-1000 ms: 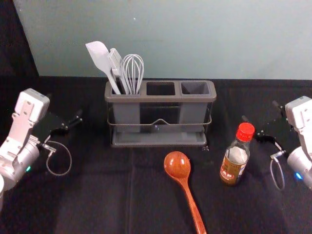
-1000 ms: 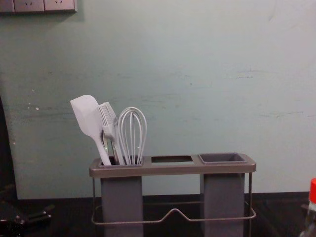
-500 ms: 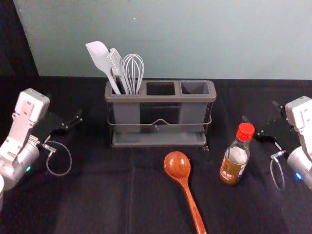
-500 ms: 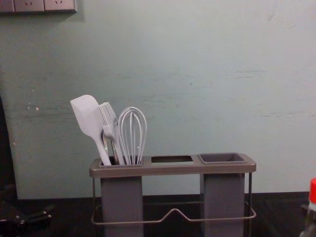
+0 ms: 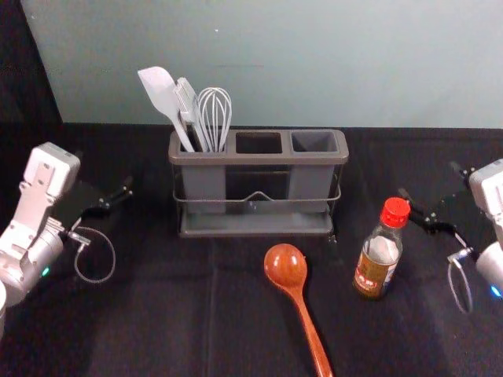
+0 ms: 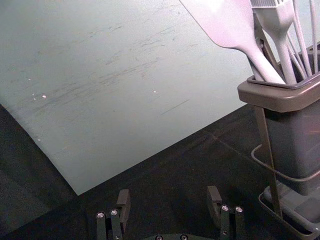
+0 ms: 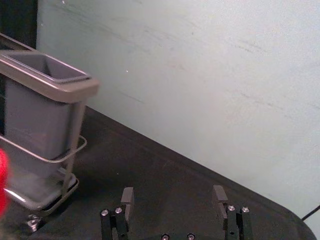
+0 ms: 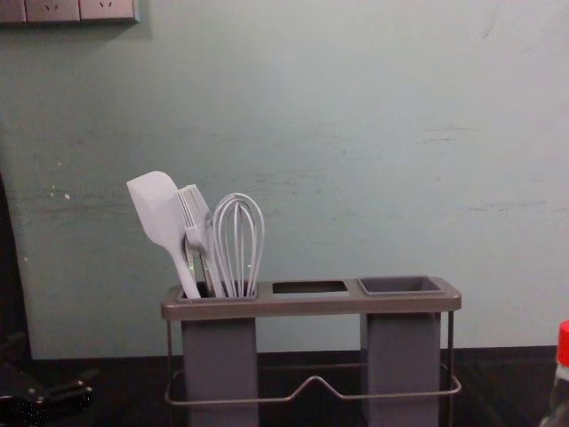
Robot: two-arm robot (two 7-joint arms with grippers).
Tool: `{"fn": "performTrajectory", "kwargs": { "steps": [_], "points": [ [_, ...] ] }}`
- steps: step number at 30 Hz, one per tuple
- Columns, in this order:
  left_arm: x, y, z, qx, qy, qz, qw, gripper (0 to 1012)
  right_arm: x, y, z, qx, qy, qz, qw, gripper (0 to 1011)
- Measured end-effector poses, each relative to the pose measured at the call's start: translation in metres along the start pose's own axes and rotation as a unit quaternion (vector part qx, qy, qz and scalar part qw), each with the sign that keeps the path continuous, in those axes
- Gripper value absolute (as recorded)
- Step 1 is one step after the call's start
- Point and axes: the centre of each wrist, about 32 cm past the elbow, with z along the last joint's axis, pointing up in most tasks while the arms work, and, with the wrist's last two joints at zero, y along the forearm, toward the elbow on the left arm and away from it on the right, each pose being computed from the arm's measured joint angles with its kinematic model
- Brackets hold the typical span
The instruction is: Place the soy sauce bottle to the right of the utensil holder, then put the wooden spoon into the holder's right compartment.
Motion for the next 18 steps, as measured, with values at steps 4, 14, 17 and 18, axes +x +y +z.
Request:
{"fn": "performTrajectory", "kwargs": {
  "steps": [4, 14, 17, 18],
  "points": [
    [0.0, 0.0, 0.0, 0.0, 0.0, 0.0, 1.0, 1005, 0.0, -0.016, 0.007, 0.0, -0.005, 0.0, 1.0, 1003],
    [0.0, 0.0, 0.0, 0.0, 0.0, 0.0, 1.0, 1005, 0.008, -0.066, 0.022, 0.012, 0.017, 0.003, 0.9998, 1002],
    [0.0, 0.0, 0.0, 0.0, 0.0, 0.0, 1.0, 1005, 0.011, -0.082, 0.026, 0.024, 0.036, 0.002, 0.9991, 1002],
    [0.0, 0.0, 0.0, 0.0, 0.0, 0.0, 1.0, 1005, 0.012, -0.085, 0.028, 0.028, 0.039, 0.002, 0.9988, 1002]
  ]
}}
